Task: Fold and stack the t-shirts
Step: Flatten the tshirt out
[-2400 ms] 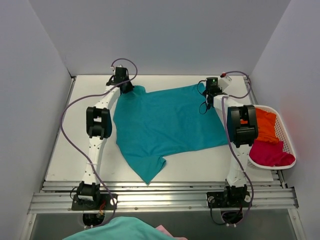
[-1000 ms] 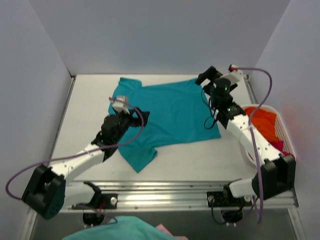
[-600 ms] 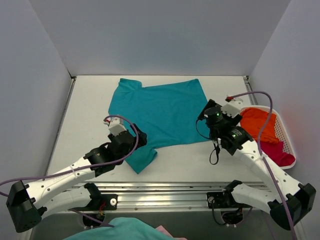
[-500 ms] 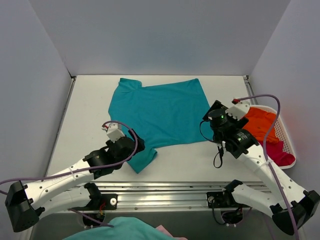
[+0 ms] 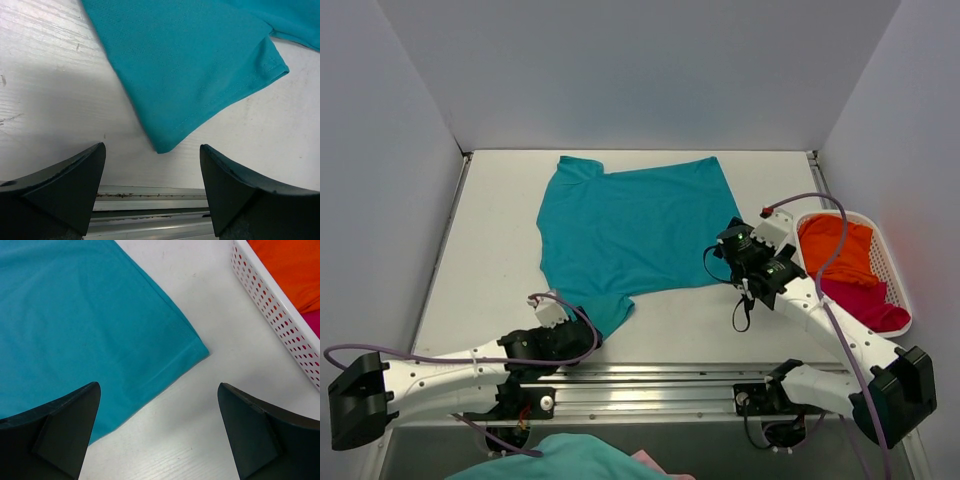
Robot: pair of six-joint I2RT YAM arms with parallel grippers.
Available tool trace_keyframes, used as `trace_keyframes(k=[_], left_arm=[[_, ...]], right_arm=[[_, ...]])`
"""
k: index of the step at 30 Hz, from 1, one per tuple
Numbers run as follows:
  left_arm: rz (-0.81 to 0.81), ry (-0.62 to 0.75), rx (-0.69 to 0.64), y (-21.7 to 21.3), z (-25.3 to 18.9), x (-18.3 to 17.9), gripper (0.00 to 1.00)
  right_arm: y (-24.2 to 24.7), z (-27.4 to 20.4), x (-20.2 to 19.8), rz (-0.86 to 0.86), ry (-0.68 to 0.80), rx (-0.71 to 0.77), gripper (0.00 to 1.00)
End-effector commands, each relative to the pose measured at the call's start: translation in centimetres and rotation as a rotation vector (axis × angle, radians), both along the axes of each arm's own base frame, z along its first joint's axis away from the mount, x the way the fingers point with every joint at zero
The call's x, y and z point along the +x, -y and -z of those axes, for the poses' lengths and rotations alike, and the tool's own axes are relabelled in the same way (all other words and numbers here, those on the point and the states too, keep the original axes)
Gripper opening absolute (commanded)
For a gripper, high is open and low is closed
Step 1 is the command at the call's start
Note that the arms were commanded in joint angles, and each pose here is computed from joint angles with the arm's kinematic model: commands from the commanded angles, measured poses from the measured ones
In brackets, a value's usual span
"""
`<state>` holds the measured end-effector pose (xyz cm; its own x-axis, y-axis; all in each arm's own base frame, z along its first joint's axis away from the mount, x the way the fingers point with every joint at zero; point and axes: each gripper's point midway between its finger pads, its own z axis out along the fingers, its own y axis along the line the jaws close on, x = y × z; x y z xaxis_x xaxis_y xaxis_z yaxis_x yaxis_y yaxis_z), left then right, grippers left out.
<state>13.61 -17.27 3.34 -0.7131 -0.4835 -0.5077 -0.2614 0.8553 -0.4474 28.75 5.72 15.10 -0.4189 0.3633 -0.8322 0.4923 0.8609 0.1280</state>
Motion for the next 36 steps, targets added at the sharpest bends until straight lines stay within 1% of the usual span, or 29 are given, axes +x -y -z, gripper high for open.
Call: trace_keyframes(k=[1, 8, 12, 15, 17, 18, 19, 20, 21, 22, 23, 25, 26, 28, 29, 30, 31, 32, 33, 34, 35, 36], left_arm=[[-0.092, 0.005, -0.097, 1.1, -0.7, 0.7, 0.85], [-0.097, 0.031, -0.111, 1.6, -0.6, 1.4, 0.85], [-0.093, 0.032, -0.092, 1.9, -0.1, 1.8, 0.85], [-0.088, 0.03, -0.102, 2.6, 0.5, 2.5, 0.83], [-0.097, 0.025, -0.104, 2.6, 0.8, 3.0, 0.79], [-0.097, 0.029, -0.105, 2.7, 0.9, 3.3, 0.75], [-0.104, 0.016, -0.093, 2.5, 1.4, 3.4, 0.69], [-0.103, 0.017, -0.089, 2.5, 1.5, 3.6, 0.52], [-0.106, 0.018, -0.086, 2.5, 1.7, 3.8, 0.4], [-0.116, 0.012, -0.081, 2.3, 1.8, 4.0, 0.19], [-0.125, 0.011, -0.072, 2.1, 1.9, 4.1, 0.02], [-0.141, 0.031, -0.051, 1.4, 1.5, 4.5, 0.02], [-0.148, 0.025, -0.009, 0.4, 1.6, 4.2, 0.02], [-0.173, 0.076, -0.022, -0.4, -0.9, 4.8, 0.02], [-0.206, 0.119, 0.016, -1.9, -1.8, 5.4, 0.02], [-0.222, 0.14, 0.038, -3.7, -3.1, 5.2, 0.02], [-0.241, 0.172, 0.034, -4.4, -4.5, 5.6, 0.02], [-0.232, 0.197, 0.077, -5.7, -5.1, 5.8, 0.02], [-0.275, 0.229, 0.057, -7.2, -6.4, 6.3, 0.02], [-0.28, 0.24, 0.056, -7.8, -6.8, 6.4, 0.02], [-0.262, 0.247, 0.08, -8.5, -6.8, 6.5, 0.02], [-0.281, 0.255, 0.058, -9.1, -7.2, 6.8, 0.02]], right_arm=[[0.1, -0.9, 1.1, 0.017, 0.049, 0.024, 1.0], [1.0, -1.0, 1.5, 0.033, 0.048, 0.021, 1.0], [1.2, -0.7, 1.6, 0.037, 0.051, 0.026, 1.0], [1.2, -0.5, 1.6, 0.034, 0.042, 0.026, 1.0], [1.3, -0.4, 1.6, 0.035, 0.042, 0.023, 1.0], [1.4, -0.5, 1.6, 0.036, 0.043, 0.022, 1.0], [1.5, -0.6, 1.6, 0.038, 0.044, 0.023, 1.0], [1.6, -0.5, 1.5, 0.04, 0.042, 0.022, 1.0], [1.6, -0.6, 1.5, 0.041, 0.044, 0.022, 1.0], [1.8, -0.7, 1.5, 0.044, 0.049, 0.023, 1.0], [1.8, -0.8, 1.5, 0.044, 0.05, 0.024, 1.0], [2.0, -0.9, 1.4, 0.049, 0.053, 0.028, 0.99], [2.0, -0.6, 1.3, 0.046, 0.048, 0.03, 0.99], [1.9, -0.6, 1.3, 0.04, 0.048, 0.047, 0.96], [1.9, -0.4, 1.4, 0.037, 0.047, 0.056, 0.96], [1.3, 0.2, 1.3, 0.005, 0.028, 0.083, 0.95], [0.8, 0.6, 1.3, -0.017, 0.016, 0.106, 0.96], [0.2, 0.8, 1.5, -0.053, 0.016, 0.132, 0.96], [-1.3, 2.3, 1.0, -0.128, -0.033, 0.2, 0.98], [-2.0, 3.0, 0.8, -0.166, -0.055, 0.235, 0.98], [-2.7, 3.6, 0.7, -0.198, -0.069, 0.272, 0.98], [-3.2, 4.3, 0.3, -0.217, -0.091, 0.306, 0.99]])
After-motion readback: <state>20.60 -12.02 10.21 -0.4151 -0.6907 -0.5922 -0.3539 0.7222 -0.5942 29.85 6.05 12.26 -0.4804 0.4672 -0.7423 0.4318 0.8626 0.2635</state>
